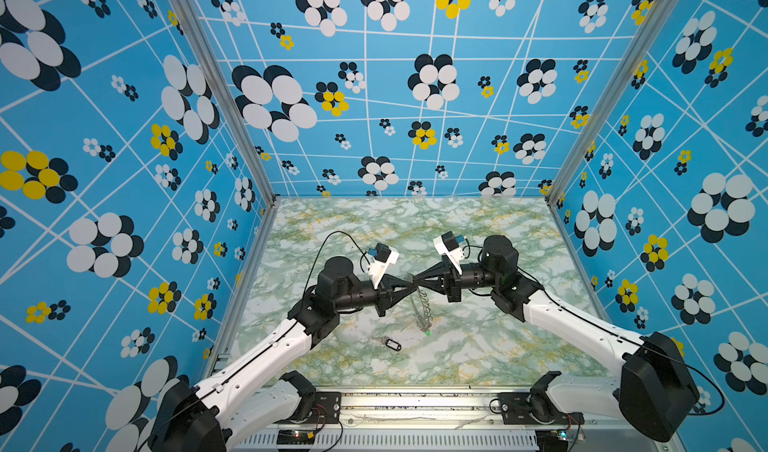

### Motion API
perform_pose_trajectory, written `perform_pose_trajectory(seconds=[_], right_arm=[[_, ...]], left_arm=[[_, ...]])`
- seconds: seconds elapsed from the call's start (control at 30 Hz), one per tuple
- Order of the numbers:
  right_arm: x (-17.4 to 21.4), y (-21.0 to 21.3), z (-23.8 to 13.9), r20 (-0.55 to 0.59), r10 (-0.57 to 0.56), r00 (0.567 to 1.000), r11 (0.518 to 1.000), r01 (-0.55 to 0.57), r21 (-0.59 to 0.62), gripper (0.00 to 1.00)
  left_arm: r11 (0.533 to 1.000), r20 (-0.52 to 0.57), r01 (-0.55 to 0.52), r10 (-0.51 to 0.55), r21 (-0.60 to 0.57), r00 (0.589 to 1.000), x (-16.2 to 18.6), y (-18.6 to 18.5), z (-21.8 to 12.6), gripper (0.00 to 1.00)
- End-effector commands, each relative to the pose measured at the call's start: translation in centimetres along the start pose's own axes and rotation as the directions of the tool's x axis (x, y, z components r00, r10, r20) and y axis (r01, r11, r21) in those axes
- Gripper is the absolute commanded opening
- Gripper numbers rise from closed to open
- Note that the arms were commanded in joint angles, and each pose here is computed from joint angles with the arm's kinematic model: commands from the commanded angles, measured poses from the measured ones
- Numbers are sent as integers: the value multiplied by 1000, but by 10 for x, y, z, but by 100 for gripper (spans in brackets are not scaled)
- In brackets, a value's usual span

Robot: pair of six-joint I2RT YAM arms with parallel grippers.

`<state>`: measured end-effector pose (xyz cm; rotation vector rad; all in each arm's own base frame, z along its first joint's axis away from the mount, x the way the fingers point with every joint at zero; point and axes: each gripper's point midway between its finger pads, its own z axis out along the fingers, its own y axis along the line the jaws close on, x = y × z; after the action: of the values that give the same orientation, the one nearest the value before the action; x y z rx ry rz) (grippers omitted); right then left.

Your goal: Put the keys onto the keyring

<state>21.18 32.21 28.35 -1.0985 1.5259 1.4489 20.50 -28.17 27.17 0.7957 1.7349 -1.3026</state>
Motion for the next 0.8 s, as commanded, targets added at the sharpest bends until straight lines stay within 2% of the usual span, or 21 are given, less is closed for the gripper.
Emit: perform_pose_trajectory(seconds=[0.0, 0.37, 0.6, 0.77], right_arm=[[7, 33, 10, -52, 9, 999, 993, -16, -120, 0], [7, 37, 3, -68, 11, 998, 996, -17, -86, 8], [10, 40, -3, -90, 16, 996, 997, -22, -72, 19], [13, 42, -6, -117, 12, 993, 998, -20, -65, 20]], left_arm=[[993, 128, -111, 115, -37, 985, -34, -4, -5, 0], [985, 140, -155, 164, -75, 977, -33, -7, -17, 0], [982, 141, -169, 180, -86, 974, -33, -8, -21, 0], [982, 142, -171, 181, -85, 973, -34, -9, -23, 0]])
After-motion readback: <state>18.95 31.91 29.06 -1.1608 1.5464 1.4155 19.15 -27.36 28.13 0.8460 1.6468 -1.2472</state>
